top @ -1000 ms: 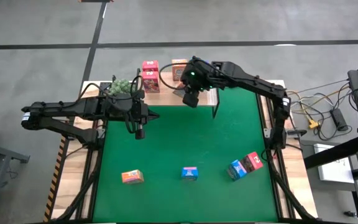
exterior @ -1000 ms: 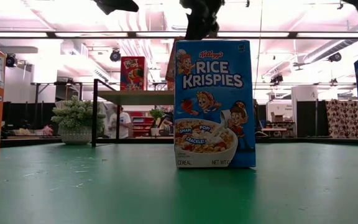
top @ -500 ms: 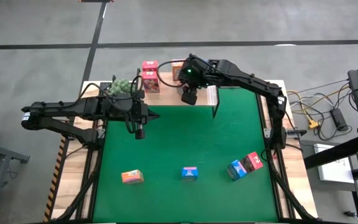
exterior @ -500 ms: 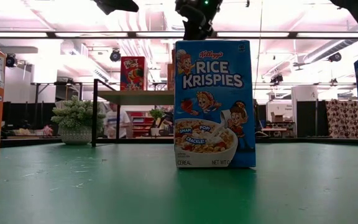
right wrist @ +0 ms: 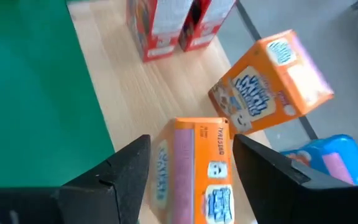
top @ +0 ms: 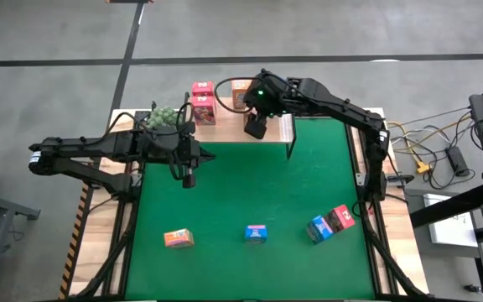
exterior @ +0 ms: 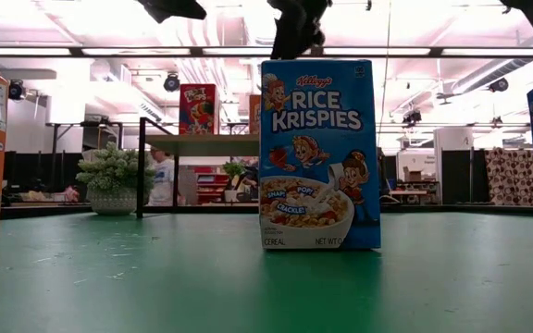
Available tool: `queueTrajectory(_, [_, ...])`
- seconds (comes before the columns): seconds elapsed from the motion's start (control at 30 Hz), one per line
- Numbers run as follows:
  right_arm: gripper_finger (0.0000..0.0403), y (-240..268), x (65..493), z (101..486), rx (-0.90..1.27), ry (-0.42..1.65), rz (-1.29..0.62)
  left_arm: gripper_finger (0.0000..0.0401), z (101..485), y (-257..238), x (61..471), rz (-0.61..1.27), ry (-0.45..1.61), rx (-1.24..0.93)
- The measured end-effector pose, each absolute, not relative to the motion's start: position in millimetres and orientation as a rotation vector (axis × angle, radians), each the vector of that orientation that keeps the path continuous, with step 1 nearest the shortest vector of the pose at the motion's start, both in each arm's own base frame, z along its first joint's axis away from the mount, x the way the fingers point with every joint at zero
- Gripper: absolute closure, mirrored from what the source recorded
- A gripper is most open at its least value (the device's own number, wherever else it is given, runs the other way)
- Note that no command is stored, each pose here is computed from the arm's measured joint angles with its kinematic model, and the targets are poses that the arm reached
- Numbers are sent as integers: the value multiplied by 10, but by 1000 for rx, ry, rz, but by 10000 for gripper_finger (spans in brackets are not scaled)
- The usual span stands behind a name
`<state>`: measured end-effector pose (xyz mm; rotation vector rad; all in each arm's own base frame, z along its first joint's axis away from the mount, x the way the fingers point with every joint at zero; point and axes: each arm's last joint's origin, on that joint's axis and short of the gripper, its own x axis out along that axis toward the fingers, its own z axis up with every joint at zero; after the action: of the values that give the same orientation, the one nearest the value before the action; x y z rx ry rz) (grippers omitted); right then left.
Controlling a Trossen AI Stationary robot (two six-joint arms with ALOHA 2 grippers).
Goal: Stack cereal on shelf
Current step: Put the right orange cereal box on the shelf aligned with the other orange cereal box
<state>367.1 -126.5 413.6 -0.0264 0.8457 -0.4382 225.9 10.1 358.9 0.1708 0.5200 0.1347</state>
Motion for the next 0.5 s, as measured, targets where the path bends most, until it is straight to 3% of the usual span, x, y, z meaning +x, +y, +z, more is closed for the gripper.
queueTrajectory(0.23, [204,-961,3437,4413,-40,805,-386,401,3422,101,2307,135,509,167])
queueTrajectory(0.5, [301,-722,3328,4323,-3,912,-349,401,3366,101,2329,135,481,169])
